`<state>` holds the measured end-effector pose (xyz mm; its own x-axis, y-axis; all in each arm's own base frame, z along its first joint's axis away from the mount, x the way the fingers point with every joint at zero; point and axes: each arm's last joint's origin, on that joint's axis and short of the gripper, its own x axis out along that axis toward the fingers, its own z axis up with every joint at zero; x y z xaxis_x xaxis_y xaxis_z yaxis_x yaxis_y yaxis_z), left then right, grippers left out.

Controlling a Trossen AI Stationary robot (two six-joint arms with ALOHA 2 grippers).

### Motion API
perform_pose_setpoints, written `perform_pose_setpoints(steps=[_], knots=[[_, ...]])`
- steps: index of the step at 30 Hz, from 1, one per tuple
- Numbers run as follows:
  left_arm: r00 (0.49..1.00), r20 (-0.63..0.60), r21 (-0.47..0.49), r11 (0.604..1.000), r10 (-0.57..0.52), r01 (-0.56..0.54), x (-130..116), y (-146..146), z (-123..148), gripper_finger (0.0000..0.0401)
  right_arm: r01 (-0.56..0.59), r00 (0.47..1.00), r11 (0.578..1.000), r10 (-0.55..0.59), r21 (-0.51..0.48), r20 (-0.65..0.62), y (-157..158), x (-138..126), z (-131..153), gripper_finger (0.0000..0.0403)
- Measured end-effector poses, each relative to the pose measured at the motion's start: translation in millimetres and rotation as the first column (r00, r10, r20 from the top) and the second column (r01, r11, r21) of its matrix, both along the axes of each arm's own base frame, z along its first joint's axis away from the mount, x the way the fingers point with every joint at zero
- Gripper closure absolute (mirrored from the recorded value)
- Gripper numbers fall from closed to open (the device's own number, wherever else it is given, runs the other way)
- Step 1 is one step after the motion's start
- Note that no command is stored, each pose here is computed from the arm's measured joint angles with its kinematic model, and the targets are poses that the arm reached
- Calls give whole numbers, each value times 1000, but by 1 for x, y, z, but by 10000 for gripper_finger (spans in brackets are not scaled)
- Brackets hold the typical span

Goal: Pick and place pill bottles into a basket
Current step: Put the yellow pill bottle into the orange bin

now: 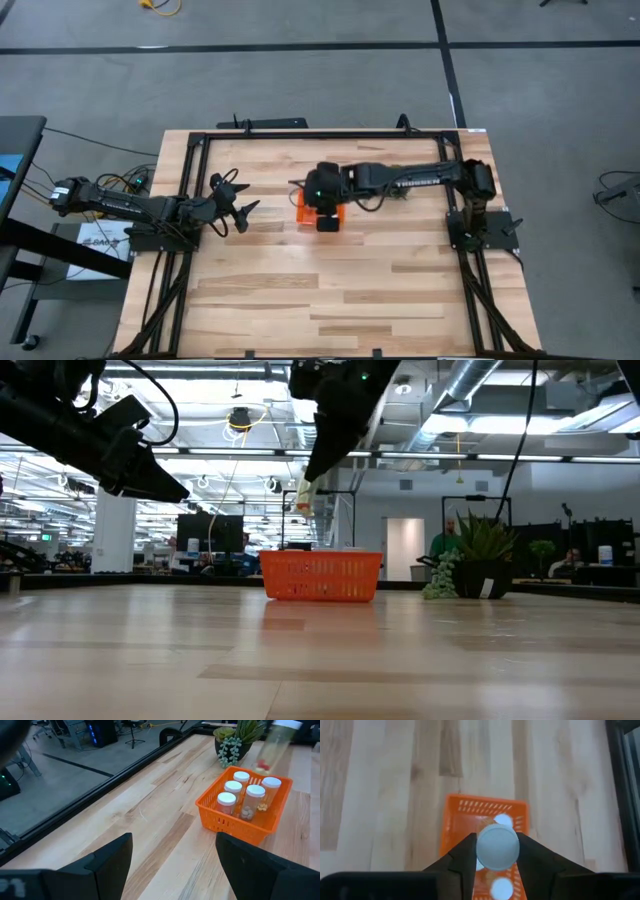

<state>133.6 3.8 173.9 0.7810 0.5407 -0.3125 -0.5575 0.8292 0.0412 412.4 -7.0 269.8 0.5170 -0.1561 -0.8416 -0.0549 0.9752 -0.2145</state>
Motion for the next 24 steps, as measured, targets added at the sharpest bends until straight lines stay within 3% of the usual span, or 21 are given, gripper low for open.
perform_pose_setpoints(steps=[4, 15, 24], knots=[[1000, 0, 0, 1000, 0, 0, 0, 0, 0, 124, 2, 1000, 1000, -2, 13, 6, -9, 1, -1, 284], [1000, -1, 1, 1000, 1, -1, 0, 0, 0, 124, -69, 989, 996, 75, 47, -131, 2, 21, -57, 284], [1000, -3, 5, 1000, 0, 0, 0, 0, 0, 124, -78, 988, 996, 84, 51, -128, -2, 26, -66, 284]])
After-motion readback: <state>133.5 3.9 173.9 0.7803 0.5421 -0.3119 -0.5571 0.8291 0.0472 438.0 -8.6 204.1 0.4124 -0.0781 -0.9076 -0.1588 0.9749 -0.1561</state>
